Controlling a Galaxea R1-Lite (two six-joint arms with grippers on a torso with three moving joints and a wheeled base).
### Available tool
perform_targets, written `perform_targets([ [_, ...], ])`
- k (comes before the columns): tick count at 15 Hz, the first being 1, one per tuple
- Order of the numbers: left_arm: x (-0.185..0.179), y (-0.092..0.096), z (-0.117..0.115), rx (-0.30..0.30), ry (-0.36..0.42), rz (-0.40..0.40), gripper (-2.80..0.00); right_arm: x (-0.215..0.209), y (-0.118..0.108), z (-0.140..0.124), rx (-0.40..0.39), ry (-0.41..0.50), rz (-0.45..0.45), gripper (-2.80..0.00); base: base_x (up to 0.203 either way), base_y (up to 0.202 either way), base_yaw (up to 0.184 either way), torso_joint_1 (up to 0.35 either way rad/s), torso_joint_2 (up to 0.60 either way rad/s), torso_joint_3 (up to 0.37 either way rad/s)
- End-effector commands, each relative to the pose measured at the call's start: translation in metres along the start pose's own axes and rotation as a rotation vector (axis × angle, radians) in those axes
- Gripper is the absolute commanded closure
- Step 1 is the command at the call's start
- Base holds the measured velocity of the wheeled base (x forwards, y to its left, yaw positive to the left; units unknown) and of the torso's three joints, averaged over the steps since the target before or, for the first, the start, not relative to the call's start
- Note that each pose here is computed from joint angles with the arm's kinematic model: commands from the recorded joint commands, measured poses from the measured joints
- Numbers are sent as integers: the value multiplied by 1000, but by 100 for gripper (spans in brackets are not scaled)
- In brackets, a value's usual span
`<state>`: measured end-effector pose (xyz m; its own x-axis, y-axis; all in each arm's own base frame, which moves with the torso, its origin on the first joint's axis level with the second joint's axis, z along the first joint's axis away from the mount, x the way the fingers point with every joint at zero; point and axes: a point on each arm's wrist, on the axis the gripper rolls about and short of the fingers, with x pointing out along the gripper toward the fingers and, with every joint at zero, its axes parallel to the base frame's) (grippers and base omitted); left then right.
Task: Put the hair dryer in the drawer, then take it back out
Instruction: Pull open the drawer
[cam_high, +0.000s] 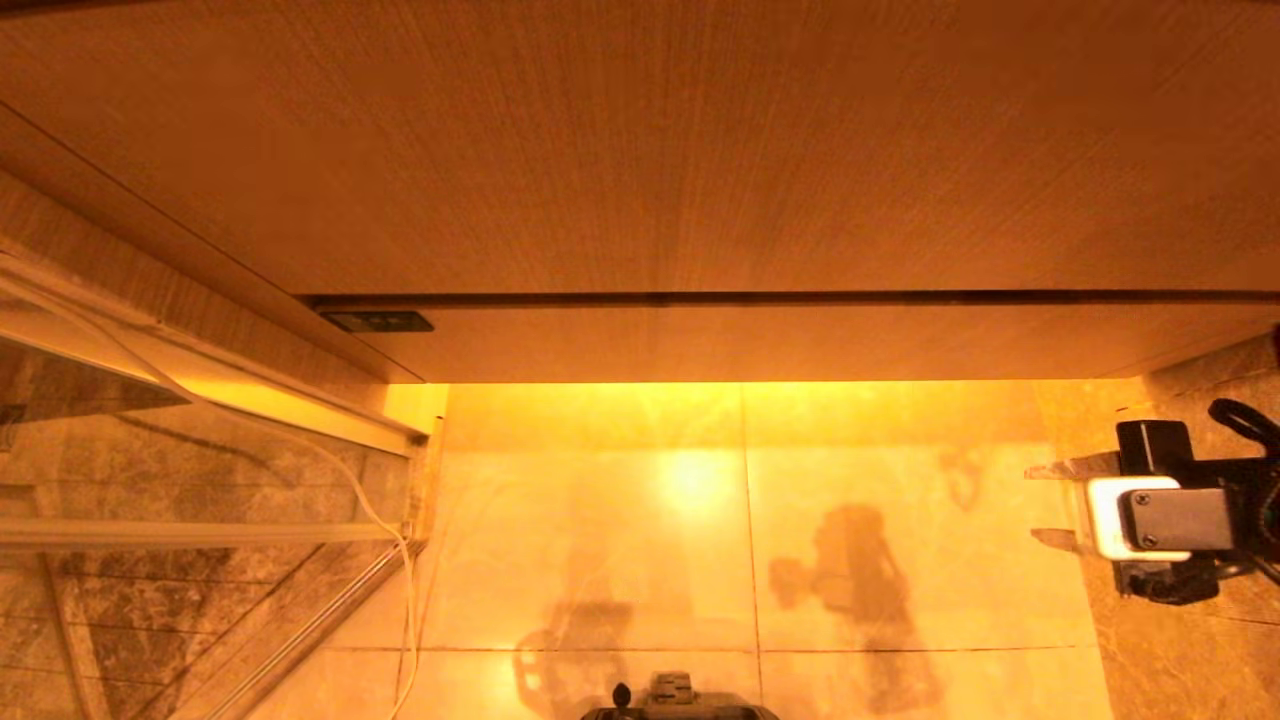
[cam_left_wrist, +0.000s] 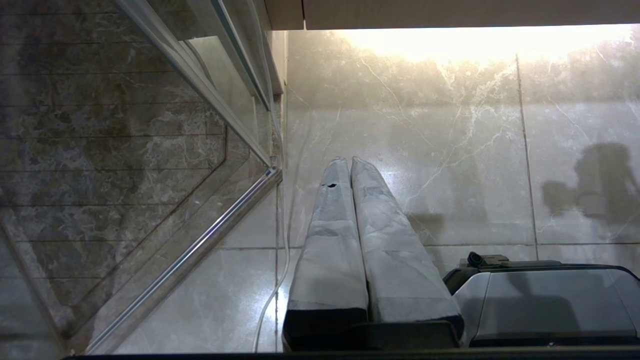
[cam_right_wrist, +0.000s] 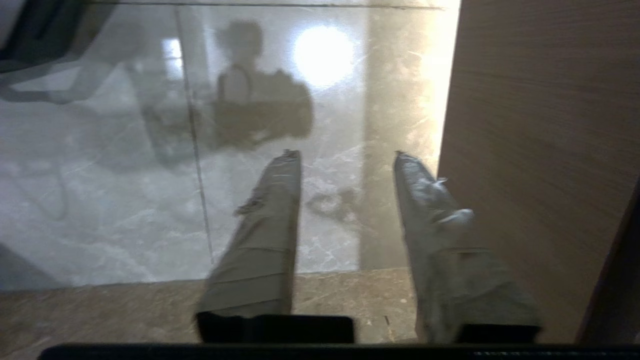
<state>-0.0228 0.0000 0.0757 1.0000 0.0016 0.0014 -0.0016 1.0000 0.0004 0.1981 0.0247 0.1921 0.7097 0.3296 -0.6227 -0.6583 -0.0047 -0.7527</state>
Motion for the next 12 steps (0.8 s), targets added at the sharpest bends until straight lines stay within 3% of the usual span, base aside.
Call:
perform_targets([
  [1,0,0,0,0,0,0,0,15,-3,0,-10,-9,17,-280,0,0,0,0,0,0],
  [3,0,0,0,0,0,0,0,23,-7,0,-19,-16,-7,-280,0,0,0,0,0,0],
  [5,0,0,0,0,0,0,0,37,-20,3,-26,-44,-107,-280,0,0,0,0,0,0],
  [7,0,0,0,0,0,0,0,48,-24,6,44,-69,-154,-280,0,0,0,0,0,0],
  [9,0,0,0,0,0,0,0,53,-23,6,138,-80,-144,-280,0,0,0,0,0,0],
  [12,0,0,0,0,-2,0,0,61,-24,4,159,-89,-154,-280,0,0,0,0,0,0],
])
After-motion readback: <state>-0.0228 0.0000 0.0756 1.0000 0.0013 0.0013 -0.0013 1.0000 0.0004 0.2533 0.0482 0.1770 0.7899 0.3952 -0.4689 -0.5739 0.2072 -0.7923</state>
